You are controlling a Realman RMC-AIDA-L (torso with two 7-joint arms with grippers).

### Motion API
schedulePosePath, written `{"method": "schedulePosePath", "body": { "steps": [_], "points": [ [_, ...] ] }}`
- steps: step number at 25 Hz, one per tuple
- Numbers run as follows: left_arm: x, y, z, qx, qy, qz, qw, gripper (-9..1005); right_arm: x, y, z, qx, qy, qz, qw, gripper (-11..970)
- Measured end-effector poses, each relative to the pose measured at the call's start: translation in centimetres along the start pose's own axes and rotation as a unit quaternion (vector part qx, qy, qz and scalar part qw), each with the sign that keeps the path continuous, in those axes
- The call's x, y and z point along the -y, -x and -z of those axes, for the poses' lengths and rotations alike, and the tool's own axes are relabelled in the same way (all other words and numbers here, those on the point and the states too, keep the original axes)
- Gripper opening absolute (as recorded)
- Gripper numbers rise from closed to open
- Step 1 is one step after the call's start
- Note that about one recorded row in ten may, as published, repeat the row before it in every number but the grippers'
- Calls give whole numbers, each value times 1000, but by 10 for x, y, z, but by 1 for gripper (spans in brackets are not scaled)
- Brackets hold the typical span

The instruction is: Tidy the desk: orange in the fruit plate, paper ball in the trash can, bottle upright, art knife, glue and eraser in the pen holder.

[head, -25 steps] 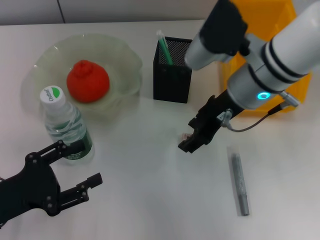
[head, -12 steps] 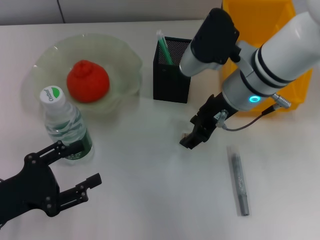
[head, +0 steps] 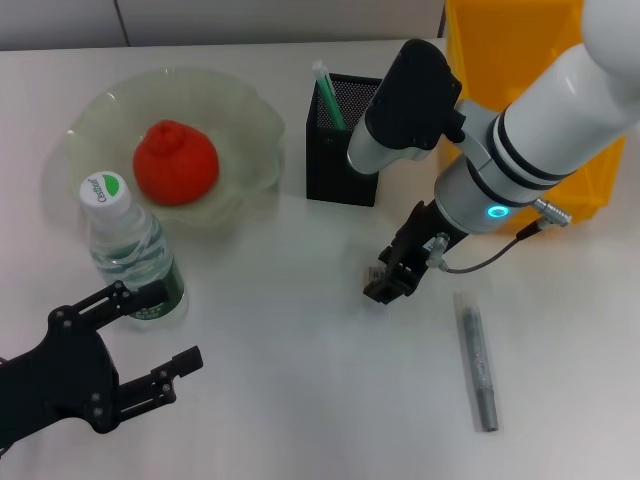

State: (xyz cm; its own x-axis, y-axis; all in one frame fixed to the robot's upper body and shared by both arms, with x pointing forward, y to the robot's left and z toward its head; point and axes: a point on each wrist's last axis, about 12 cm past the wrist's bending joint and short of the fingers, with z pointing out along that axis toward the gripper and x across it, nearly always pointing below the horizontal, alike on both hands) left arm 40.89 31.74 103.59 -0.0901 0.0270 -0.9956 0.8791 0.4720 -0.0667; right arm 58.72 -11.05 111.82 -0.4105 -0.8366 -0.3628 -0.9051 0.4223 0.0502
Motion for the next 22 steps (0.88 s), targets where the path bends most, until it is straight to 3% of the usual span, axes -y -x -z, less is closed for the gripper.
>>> {"method": "schedulePosePath", "body": {
  "steps": [5,11,15,18,22],
  "points": [
    [0,0,0,0,0,0,1000,765,2,1,-4,-6,-3,-1,1000,427],
    [0,0,0,0,0,1,1000,765,2,5,-1,2,-6,3,1000,256],
    [1,-1,1,-1,2,2,1000,765,-1,9,10,32,-10,4,999,255],
    [1,-1,1,-1,1,2,1000,765,-6,16,43,106,-33,7,994,254],
    [0,0,0,0,-1,0,1000,765,-3,19,67,156,-58,-5,986,252]
  ]
}}
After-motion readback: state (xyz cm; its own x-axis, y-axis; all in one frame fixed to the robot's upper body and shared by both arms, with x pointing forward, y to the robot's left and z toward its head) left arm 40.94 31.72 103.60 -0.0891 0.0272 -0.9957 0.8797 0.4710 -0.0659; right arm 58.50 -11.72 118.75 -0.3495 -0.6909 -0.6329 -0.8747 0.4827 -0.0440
